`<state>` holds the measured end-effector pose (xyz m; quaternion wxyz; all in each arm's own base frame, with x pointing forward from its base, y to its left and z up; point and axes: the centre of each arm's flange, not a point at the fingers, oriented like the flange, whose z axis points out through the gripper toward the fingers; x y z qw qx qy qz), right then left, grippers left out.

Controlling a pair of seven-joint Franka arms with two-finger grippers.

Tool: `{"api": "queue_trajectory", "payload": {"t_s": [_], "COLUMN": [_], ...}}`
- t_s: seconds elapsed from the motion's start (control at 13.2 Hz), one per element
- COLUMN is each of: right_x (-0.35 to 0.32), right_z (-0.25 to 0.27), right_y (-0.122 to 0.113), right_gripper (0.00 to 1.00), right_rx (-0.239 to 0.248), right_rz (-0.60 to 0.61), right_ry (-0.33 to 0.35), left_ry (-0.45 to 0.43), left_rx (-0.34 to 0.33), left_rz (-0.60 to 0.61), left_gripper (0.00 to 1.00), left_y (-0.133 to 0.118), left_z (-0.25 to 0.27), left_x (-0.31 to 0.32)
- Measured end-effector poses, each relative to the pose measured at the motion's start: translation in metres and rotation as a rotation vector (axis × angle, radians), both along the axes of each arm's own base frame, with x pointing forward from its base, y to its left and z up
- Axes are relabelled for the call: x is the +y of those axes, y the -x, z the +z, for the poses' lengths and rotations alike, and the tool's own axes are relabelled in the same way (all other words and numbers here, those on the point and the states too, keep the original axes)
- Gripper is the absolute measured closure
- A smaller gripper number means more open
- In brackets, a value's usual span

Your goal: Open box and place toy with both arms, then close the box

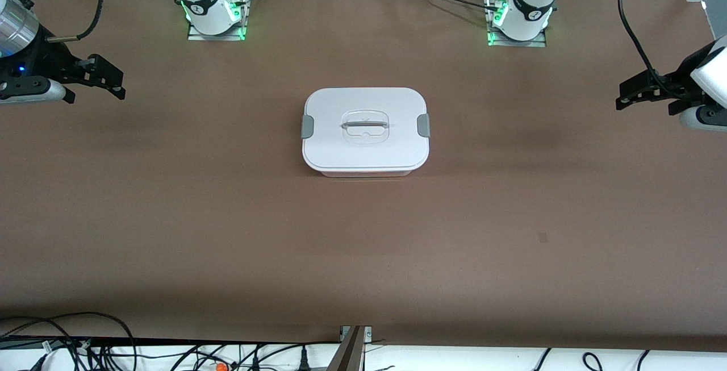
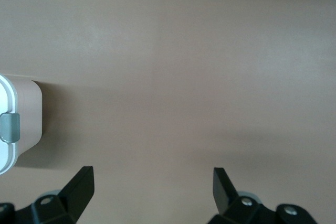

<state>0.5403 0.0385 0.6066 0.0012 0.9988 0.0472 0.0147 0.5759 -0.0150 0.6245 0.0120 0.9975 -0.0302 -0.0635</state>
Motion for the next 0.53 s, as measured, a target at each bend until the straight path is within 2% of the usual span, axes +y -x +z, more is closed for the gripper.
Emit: {"api": "queue_trajectory", "payload": {"t_s": [0.53], "right_x": [0.0], "right_z": [0.0], "right_y": [0.0], "right_gripper": [0.0], "right_rx": [0.001], "right_rz": [0.0], "right_ry": [0.0], "left_ry": [-0.002], "left_rx": [0.045], "left_rz": [0.008], "left_gripper": [0.0], "left_y": [-0.002], "left_z": [-0.022], "left_x": [0.003]}}
